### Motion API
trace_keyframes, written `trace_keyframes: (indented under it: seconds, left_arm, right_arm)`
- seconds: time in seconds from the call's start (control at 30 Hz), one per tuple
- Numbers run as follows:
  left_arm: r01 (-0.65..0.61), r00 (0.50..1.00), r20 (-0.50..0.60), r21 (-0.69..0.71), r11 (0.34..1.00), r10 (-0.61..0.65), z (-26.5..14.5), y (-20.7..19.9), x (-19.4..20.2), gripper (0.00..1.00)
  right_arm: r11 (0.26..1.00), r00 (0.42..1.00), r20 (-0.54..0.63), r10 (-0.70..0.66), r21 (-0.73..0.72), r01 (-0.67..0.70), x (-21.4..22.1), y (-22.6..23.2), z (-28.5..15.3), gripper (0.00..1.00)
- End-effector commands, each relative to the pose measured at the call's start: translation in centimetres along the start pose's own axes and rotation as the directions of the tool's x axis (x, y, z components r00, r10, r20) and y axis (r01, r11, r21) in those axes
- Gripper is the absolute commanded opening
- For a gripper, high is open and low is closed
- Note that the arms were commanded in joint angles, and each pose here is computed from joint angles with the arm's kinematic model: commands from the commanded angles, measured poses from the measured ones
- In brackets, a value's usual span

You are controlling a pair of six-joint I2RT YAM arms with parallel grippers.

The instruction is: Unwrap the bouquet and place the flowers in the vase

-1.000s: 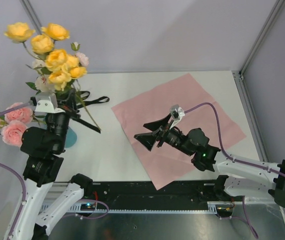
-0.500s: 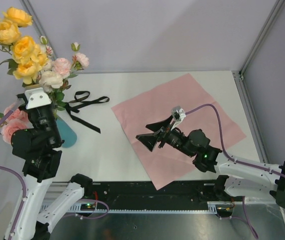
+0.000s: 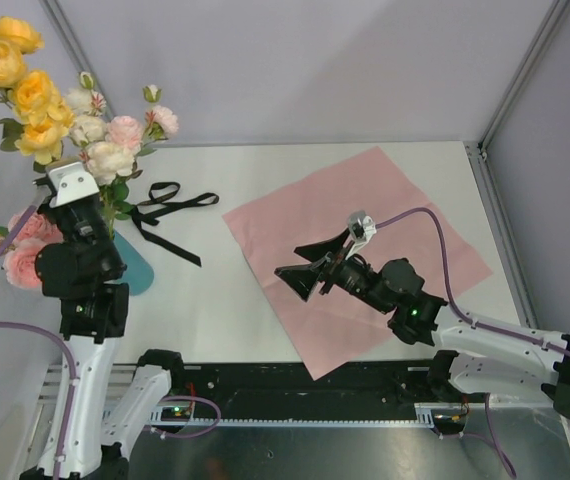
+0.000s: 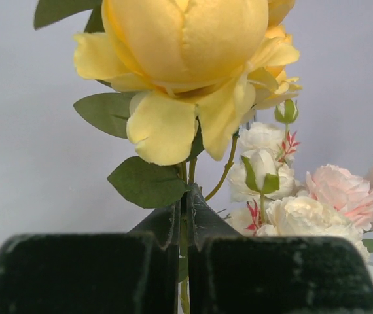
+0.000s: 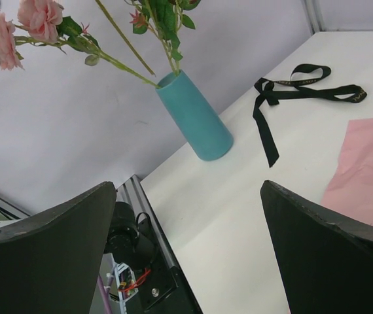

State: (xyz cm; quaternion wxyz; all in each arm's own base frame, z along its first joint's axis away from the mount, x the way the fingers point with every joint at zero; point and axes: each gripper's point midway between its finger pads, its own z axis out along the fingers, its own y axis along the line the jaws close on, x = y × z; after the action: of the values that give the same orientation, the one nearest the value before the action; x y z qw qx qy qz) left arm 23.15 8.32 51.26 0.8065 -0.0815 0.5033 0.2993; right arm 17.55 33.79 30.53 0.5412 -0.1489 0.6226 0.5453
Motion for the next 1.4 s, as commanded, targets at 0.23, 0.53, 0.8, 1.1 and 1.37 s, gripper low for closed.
trace_keyframes:
  seconds: [0.23,0.53,0.8,1.1,1.37]
  left_arm:
    - [0.033,0.999,-0.013,0.004,0.999,-0.033,0.8,-2.3,5.7,0.0]
    - [0.051,0.981,-0.185,-0.087,0.995,-0.066,-0.8,-2.4,13.4,0.0]
    - [0.055,0.96,-0.265,-0.157,0.986,-0.096,-2.0,-1.8,16.1,0.26]
    - [0.146,0.938,-0.31,-0.061,0.987,-0.158,-3.3,-2.2,13.3,0.81]
    - [0.273,0.916,-0.317,0.043,0.961,-0.246,-4.2,-2.1,7.6,0.98]
  right_arm:
    - [1.0,0.999,0.053,-0.012,-0.014,0.013,-1.5,0.3,-0.7,0.99]
    - [1.0,0.999,0.051,-0.013,-0.02,0.014,-1.6,0.4,-0.9,0.99]
    - [1.0,0.999,0.053,-0.007,-0.025,0.009,-1.5,0.5,-0.7,0.99]
    - [1.0,0.999,0.053,0.007,-0.026,-0.006,-1.6,0.5,-0.8,0.99]
    - [1.0,0.999,0.039,0.017,-0.015,-0.017,-1.3,0.4,-0.6,0.99]
